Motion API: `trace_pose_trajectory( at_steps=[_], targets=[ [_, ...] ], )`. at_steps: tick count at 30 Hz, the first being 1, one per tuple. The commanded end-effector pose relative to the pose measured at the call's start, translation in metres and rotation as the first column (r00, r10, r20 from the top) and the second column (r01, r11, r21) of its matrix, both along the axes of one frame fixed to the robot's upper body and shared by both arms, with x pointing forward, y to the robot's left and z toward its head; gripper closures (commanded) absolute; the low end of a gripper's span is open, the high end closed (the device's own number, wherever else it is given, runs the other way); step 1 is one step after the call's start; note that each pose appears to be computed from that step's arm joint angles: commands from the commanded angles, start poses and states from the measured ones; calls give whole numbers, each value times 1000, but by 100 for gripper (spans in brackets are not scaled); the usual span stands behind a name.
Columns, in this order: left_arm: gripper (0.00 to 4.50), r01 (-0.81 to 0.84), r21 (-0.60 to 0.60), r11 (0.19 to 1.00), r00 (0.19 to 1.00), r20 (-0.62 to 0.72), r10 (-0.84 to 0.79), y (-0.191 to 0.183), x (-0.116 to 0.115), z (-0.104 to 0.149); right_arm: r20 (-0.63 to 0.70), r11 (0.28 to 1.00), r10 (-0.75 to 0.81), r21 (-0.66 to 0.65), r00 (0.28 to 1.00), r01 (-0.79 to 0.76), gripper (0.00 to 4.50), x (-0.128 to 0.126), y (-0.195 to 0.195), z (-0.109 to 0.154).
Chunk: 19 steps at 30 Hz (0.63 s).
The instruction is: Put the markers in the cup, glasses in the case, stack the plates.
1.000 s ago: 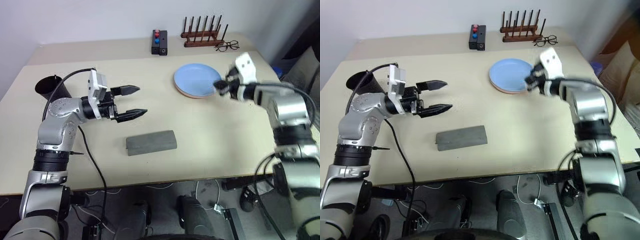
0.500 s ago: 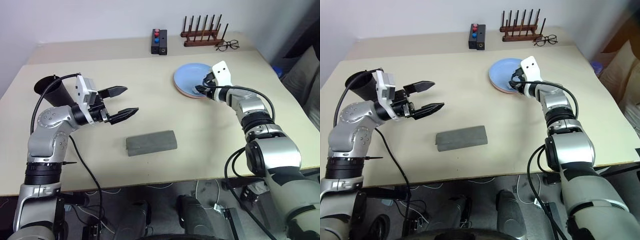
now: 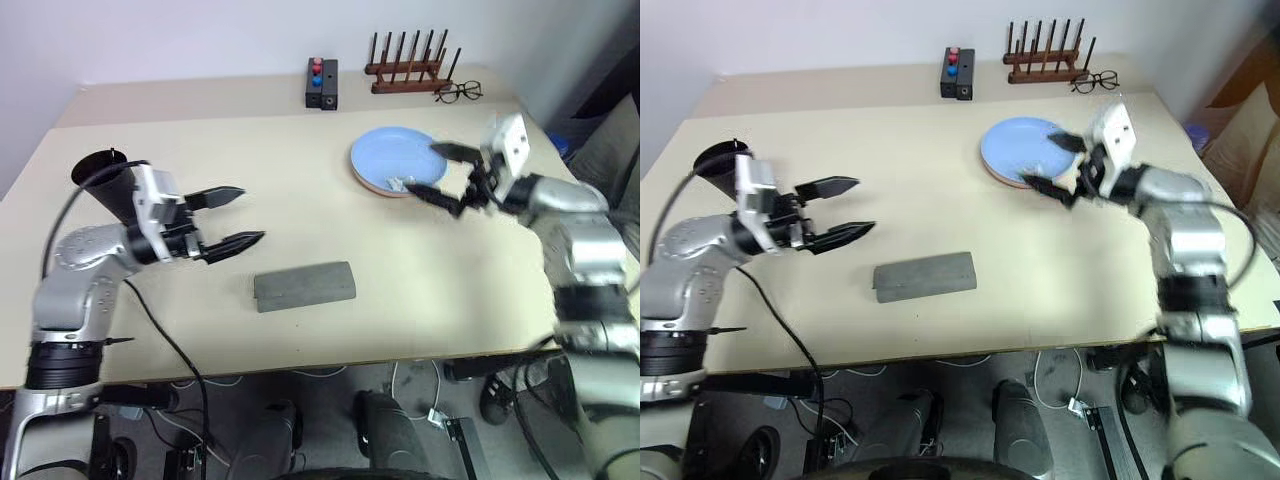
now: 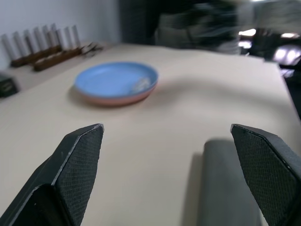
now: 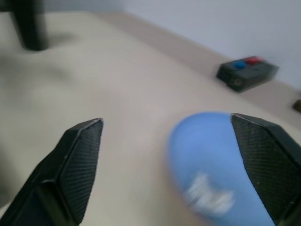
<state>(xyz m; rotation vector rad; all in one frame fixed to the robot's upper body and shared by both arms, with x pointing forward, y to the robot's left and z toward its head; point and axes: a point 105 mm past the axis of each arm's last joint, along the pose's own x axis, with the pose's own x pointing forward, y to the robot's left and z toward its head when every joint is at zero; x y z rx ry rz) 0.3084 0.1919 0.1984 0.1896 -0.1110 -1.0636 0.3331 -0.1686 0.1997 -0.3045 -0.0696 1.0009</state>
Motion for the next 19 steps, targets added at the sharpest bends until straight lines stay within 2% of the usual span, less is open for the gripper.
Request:
trace_pose_trajectory(
  at_steps=[1,4,7,10,11,14,19],
  targets=[
    [0,14,25,1000,999,42,-15,1,-5,0,79,994,89,-71,993,-84,9,-39,7,6],
    [0,15,15,1000,999,35,-15,2,-2,-4,11,994,87,-70,996,-86,9,-58,6,-3],
    [0,28,20,999,999,32,-29,-2,1,-12,1,993,97,-63,995,-96,9,-70,3,-4],
    [0,45,1,999,999,14,-45,-4,5,-18,-78,990,124,-52,989,-128,9,-80,2,-10],
    [0,49,-5,999,999,7,-49,-6,5,-18,-78,989,124,-73,989,-130,9,-82,1,-12],
    [0,67,3,998,998,6,-67,-10,3,-23,-128,989,142,-26,982,-147,9,-87,0,-9],
    [0,76,-4,997,997,-1,-76,-11,2,-29,-122,993,109,-29,987,-113,9,-84,-2,-7]
  ],
)
